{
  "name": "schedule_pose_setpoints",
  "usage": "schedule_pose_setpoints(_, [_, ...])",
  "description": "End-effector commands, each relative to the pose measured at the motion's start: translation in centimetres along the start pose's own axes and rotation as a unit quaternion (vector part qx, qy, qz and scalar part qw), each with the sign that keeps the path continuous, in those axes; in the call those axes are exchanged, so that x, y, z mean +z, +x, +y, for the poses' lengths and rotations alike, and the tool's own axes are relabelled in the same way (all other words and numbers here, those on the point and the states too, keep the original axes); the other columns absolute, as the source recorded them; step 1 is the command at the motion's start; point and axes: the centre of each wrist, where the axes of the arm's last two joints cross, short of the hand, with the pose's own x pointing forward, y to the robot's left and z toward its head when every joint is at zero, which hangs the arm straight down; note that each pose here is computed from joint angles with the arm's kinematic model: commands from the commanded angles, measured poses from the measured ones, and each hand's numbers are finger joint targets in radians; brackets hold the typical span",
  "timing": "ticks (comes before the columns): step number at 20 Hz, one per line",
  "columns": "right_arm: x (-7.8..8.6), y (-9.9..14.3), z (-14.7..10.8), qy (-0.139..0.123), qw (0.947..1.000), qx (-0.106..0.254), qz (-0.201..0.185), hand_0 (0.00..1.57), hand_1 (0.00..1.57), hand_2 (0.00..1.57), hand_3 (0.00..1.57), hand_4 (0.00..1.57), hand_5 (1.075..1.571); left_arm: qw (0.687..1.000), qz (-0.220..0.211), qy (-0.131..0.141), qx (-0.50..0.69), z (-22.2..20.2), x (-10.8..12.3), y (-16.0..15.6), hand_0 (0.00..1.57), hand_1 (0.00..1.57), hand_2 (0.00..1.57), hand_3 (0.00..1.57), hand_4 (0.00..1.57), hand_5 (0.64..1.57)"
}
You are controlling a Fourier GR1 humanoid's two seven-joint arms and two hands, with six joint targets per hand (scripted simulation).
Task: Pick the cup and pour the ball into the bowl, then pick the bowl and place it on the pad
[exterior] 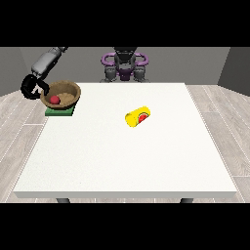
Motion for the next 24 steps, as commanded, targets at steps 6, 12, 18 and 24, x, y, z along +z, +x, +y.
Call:
schedule_pose_setpoints(6, [0.7, -3.6, 1.8, 0.002, 0.9993, -0.031, 0.021, 1.57, 1.57, 1.57, 1.13, 1.12, 1.568, 1.0, -0.013, -0.005, 0.002, 0.6, -0.3, 1.8, 0.0, 0.0, 0.0, 0.0, 0.0, 1.525])
schedule_pose_setpoints(12, [2.1, -3.9, -3.8, -0.117, 0.989, -0.07, 0.058, 1.53, 1.53, 1.52, 1.28, 0.0, 1.567, 1.0, -0.025, -0.008, 0.002, 0.9, 0.2, 2.4, 0.0, 0.0, 0.0, 0.0, 0.0, 1.518])
schedule_pose_setpoints(18, [0.8, -2.4, -2.7, -0.103, 0.9889, -0.097, 0.043, 0.7, 0.7, 0.59, 1.0, 0.0, 1.534, 0.999, -0.045, 0.011, -0.002, -0.2, -0.4, 4.4, 0.0, 0.0, 0.0, 0.0, 0.0, 1.516])
schedule_pose_setpoints(24, [1.3, -1.6, -4.8, -0.091, 0.9907, -0.092, 0.04, 0.32, 0.32, 0.4, 0.52, 0.0, 1.493, 1.0, -0.008, 0.005, -0.004, 0.5, 0.4, 3.6, 0.0, 0.0, 0.0, 0.0, 0.0, 1.515])
